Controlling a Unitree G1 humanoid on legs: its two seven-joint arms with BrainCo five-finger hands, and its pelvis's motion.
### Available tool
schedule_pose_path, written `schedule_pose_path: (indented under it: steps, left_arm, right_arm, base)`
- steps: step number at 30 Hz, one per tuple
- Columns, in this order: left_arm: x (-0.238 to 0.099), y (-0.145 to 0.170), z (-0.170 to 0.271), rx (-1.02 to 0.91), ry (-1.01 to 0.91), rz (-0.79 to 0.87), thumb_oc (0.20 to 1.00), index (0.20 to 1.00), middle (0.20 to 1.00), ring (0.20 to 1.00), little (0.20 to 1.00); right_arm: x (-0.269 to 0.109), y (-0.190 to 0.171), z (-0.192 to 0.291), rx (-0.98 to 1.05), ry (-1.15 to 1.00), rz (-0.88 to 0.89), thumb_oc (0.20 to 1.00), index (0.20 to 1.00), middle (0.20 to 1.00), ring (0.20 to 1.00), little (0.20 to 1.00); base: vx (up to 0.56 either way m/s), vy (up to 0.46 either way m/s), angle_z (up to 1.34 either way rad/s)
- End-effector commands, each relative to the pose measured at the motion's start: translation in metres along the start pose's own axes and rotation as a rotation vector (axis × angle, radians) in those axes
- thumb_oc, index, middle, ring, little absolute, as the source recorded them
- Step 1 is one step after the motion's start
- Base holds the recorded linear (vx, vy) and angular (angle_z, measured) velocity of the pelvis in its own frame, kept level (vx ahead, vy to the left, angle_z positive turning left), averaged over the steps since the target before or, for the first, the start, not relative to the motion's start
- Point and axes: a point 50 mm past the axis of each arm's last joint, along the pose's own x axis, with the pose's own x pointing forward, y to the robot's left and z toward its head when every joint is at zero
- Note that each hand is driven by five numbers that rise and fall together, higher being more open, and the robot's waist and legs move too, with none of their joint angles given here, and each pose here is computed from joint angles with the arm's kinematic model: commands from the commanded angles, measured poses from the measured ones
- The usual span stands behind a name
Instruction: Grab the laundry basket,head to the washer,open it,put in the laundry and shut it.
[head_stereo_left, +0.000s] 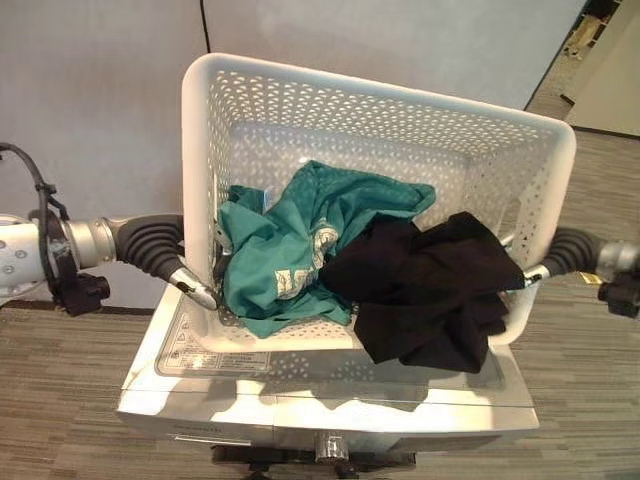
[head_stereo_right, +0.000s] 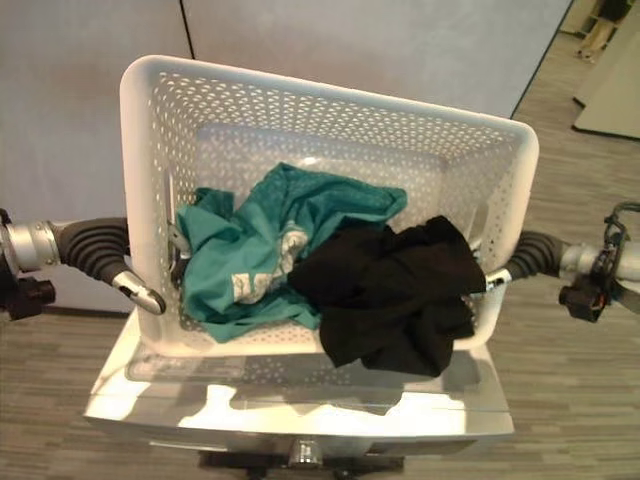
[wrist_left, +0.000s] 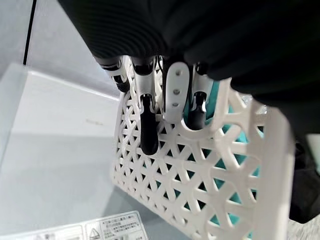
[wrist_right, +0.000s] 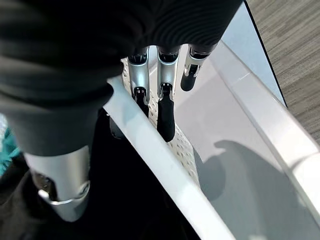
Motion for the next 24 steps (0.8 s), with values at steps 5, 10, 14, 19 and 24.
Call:
schedule_pose_path:
  steps: [5, 10, 14, 19, 24]
  left_arm:
    - [0.035, 0.079, -0.019, -0.217, -0.071, 0.462, 1.0, 1.0, 1.0, 1.0, 1.0]
    - [0.07, 0.082, -0.031, -0.407, -0.074, 0.569, 1.0, 1.0, 1.0, 1.0, 1.0]
    - [0.085, 0.084, -0.039, -0.453, -0.02, 0.601, 1.0, 1.0, 1.0, 1.0, 1.0]
    - [0.095, 0.084, -0.041, -0.457, 0.011, 0.609, 1.0, 1.0, 1.0, 1.0, 1.0]
    - [0.094, 0.084, -0.041, -0.447, 0.01, 0.614, 1.0, 1.0, 1.0, 1.0, 1.0]
  right_arm:
    - [-0.004, -0.063, 0.001, 0.327, -0.225, -0.508, 1.0, 1.0, 1.0, 1.0, 1.0]
    - [0.052, -0.047, 0.02, 0.46, -0.289, -0.467, 1.0, 1.0, 1.0, 1.0, 1.0]
    - [0.075, -0.036, 0.03, 0.534, -0.309, -0.433, 1.0, 1.0, 1.0, 1.0, 1.0]
    - [0.091, -0.03, 0.047, 0.596, -0.365, -0.407, 1.0, 1.0, 1.0, 1.0, 1.0]
    - [0.087, -0.033, 0.062, 0.582, -0.421, -0.401, 1.0, 1.0, 1.0, 1.0, 1.0]
  base:
    - [-0.03, 0.005, 0.05]
    - [-0.01, 0.002, 0.0]
    - [-0.01, -0.002, -0.02]
    - [0.0, -0.001, -0.02]
    - [0.0, 0.0, 0.0]
